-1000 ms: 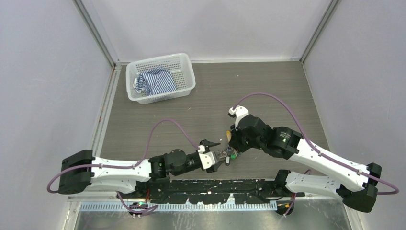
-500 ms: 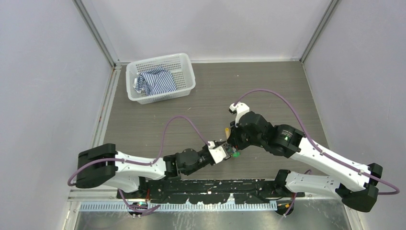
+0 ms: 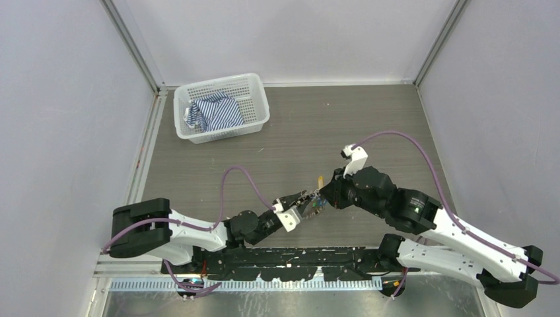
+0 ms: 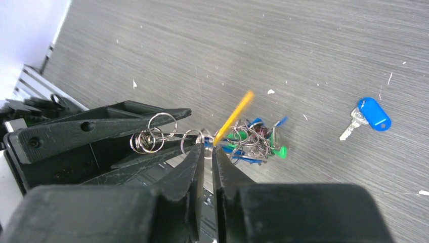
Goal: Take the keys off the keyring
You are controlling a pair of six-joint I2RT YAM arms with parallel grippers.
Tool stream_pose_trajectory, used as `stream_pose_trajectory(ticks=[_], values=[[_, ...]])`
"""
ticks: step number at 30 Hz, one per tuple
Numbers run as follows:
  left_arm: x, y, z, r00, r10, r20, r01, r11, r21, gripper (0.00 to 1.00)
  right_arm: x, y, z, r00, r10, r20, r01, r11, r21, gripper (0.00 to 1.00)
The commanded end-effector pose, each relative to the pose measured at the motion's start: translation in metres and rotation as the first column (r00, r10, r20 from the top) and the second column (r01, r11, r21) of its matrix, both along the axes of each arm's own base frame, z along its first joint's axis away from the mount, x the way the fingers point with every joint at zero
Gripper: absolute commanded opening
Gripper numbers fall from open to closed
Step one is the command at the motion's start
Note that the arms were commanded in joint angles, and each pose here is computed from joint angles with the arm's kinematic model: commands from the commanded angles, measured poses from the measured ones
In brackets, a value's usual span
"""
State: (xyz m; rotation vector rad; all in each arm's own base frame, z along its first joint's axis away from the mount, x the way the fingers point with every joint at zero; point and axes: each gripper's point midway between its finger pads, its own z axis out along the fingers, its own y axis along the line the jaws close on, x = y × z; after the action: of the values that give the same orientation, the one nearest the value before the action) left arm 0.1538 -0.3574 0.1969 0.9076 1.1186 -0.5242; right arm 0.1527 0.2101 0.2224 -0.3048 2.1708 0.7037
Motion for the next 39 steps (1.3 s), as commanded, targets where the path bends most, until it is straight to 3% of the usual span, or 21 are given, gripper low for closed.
stream_pose_trajectory(ticks=[1, 8, 13, 19, 31, 39], values=[[0.000, 0.007, 0.054, 0.995, 0.012, 0.097, 0.001, 0.990, -0.138, 0.00, 0.012, 0.004, 0.027, 0.994, -0.082, 0.078, 0.067, 0.982, 0.176, 0.20], [-0.004, 0.008, 0.060, 0.990, -0.014, 0.144, 0.024, 0.997, -0.069, 0.00, 0.010, 0.004, 0.019, 0.994, -0.066, 0.084, 0.051, 0.984, 0.173, 0.33], [-0.003, 0.014, 0.073, 0.986, 0.000, 0.166, 0.011, 0.998, -0.069, 0.00, -0.010, 0.021, 0.023, 0.990, 0.096, 0.105, -0.116, 0.971, 0.210, 0.39], [0.000, 0.017, 0.086, 0.982, 0.029, 0.187, -0.012, 0.996, -0.091, 0.00, -0.012, 0.021, 0.026, 0.986, 0.101, 0.130, -0.131, 0.960, 0.246, 0.39], [-0.005, 0.012, 0.110, 0.980, 0.000, 0.197, 0.024, 0.993, -0.118, 0.00, -0.005, 0.020, 0.013, 0.964, 0.126, 0.234, -0.173, 0.967, 0.189, 0.38], [-0.006, 0.007, 0.121, 0.978, -0.011, 0.210, 0.034, 0.994, -0.106, 0.00, -0.004, 0.027, 0.027, 0.955, 0.115, 0.273, -0.189, 0.946, 0.262, 0.38]])
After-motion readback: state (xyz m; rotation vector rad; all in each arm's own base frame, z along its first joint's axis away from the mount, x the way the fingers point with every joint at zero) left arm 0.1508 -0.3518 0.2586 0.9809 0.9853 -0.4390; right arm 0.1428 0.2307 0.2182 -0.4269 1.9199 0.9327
